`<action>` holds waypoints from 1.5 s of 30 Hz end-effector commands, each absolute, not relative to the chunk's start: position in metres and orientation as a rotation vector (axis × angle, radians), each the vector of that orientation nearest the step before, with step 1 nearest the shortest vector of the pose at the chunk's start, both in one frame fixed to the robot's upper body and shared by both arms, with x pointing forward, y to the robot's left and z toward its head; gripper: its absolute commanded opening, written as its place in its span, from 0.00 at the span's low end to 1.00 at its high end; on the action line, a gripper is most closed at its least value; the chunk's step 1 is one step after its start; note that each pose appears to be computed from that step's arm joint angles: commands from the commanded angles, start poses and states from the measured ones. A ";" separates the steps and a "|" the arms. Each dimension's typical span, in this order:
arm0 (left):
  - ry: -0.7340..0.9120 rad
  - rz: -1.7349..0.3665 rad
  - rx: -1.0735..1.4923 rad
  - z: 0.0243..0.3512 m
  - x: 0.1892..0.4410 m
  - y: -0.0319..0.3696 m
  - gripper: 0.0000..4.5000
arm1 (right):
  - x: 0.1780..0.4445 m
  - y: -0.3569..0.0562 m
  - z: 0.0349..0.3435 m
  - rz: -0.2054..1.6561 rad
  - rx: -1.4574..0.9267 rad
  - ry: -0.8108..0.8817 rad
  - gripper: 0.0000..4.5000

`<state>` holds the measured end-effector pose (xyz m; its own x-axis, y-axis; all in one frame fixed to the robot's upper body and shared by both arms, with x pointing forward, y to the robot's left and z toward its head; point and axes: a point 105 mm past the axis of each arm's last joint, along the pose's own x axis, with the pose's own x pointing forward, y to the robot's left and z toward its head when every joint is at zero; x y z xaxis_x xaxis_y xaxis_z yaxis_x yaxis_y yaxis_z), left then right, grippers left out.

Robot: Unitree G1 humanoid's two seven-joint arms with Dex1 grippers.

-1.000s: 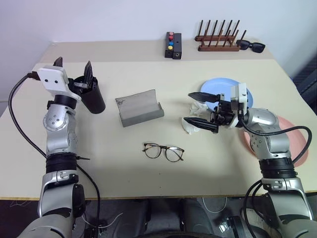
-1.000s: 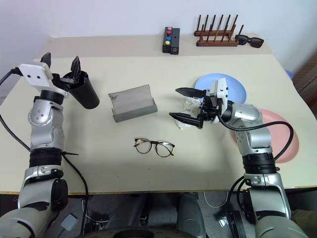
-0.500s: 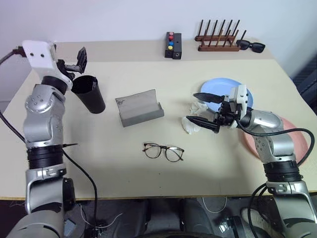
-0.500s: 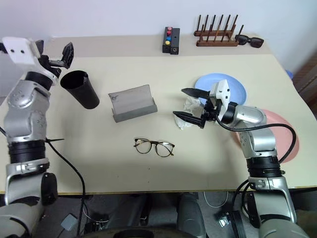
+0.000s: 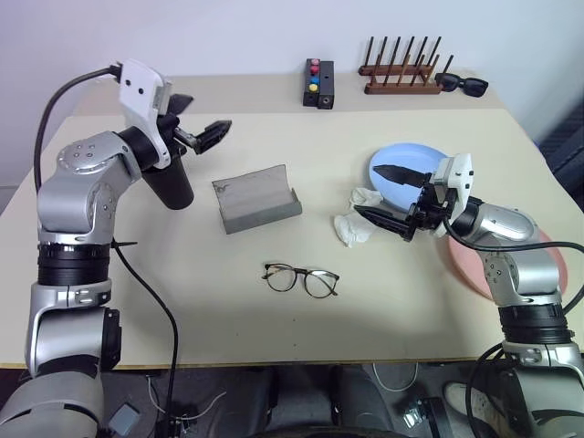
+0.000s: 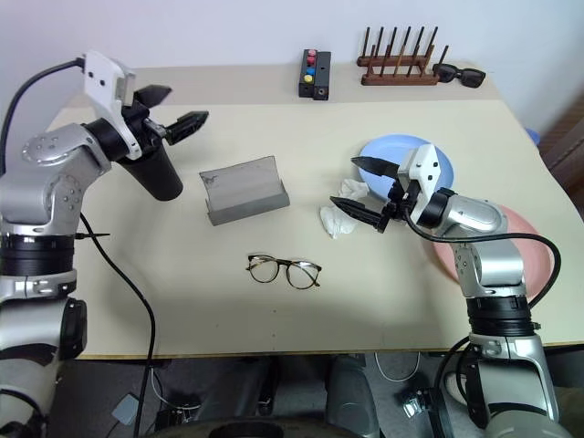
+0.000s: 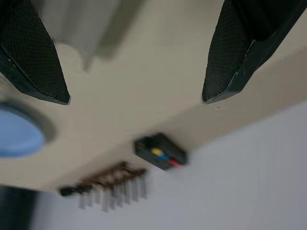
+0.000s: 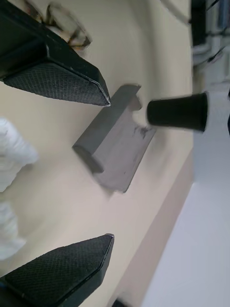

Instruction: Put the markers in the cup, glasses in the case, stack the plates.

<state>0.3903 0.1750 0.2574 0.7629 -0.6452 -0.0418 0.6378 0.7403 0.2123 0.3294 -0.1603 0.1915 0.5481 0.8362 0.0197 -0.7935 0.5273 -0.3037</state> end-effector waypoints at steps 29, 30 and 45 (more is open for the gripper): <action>0.401 -1.219 0.588 0.185 0.399 0.150 1.00 | 0.307 -0.164 0.175 1.076 -0.362 -0.086 0.97; 0.408 -1.227 0.608 0.185 0.399 0.152 1.00 | 0.307 -0.163 0.175 1.075 -0.361 -0.088 0.97; 0.474 -1.348 0.776 0.178 0.393 0.152 1.00 | 0.308 -0.160 0.176 1.060 -0.360 -0.104 0.97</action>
<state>0.3909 0.1545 0.1656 0.1735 -0.6869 -0.7057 0.9818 0.0644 0.1787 0.3113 -0.1649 0.1649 0.5035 0.8557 -0.1190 -0.8403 0.4530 -0.2978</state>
